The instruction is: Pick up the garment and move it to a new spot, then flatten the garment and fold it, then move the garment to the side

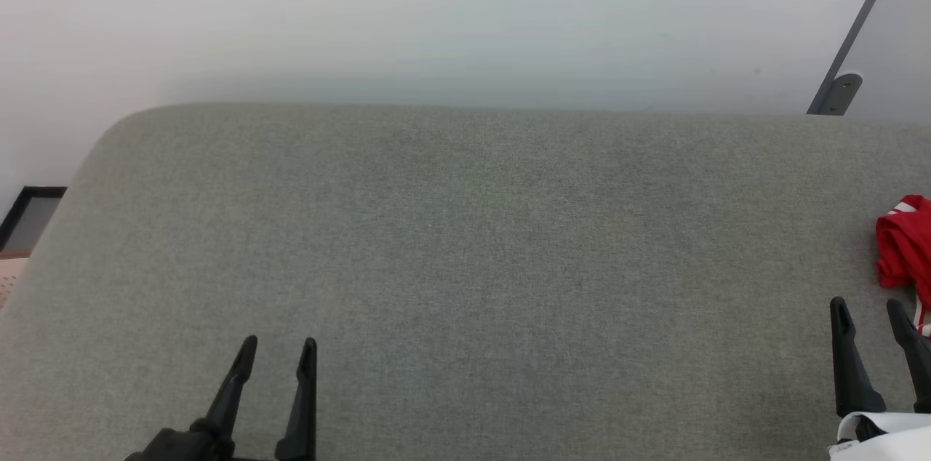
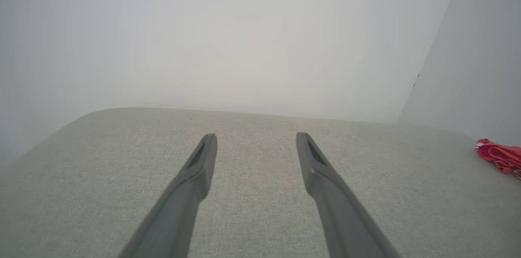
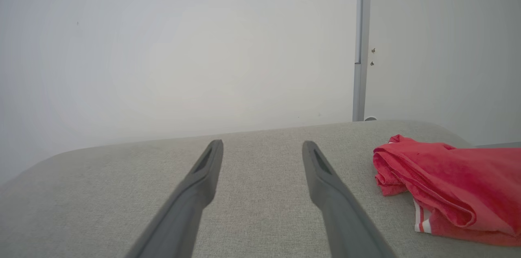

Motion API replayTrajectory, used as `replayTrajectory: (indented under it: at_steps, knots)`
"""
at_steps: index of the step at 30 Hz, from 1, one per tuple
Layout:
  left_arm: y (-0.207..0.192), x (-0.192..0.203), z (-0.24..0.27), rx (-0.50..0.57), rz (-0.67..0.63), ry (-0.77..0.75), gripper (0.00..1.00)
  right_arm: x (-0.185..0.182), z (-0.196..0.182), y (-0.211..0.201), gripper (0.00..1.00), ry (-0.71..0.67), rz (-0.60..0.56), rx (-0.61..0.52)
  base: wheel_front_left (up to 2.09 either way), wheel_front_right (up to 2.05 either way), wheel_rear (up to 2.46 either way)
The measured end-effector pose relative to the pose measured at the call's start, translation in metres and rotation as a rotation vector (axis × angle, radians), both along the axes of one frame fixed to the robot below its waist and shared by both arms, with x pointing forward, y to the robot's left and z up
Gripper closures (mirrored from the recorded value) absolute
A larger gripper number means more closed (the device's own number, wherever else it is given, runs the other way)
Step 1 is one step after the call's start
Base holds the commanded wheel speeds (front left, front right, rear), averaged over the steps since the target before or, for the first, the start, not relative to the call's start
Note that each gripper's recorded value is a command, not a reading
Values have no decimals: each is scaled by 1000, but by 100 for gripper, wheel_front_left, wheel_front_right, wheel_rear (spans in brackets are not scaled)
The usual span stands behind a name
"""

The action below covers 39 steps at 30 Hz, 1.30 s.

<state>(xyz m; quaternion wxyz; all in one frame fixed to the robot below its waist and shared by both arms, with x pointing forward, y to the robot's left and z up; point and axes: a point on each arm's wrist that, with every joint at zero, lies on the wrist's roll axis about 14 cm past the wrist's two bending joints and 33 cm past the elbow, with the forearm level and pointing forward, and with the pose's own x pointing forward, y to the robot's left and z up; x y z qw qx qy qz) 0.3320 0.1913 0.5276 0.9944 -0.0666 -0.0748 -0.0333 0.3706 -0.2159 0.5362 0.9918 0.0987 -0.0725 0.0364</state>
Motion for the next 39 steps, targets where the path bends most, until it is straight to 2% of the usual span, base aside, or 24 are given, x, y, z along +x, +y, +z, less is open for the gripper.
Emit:
replayTrajectory:
  at_steps: [22,23,28,39]
  knots:
    - [2,2,-3,5,3,10,0,1,0,10,0,9,20,17,0,0,0]
    - [3,3,-2,5,7,8,100,1,0,11,100,9,23,17,0,0,0]
    - [1,-2,-22,-11,7,71,100,-4,-21,14,100,74,19,41,0,0,0]
    - [6,2,-29,-214,30,114,100,-4,-32,11,100,128,-2,224,0,0,0]
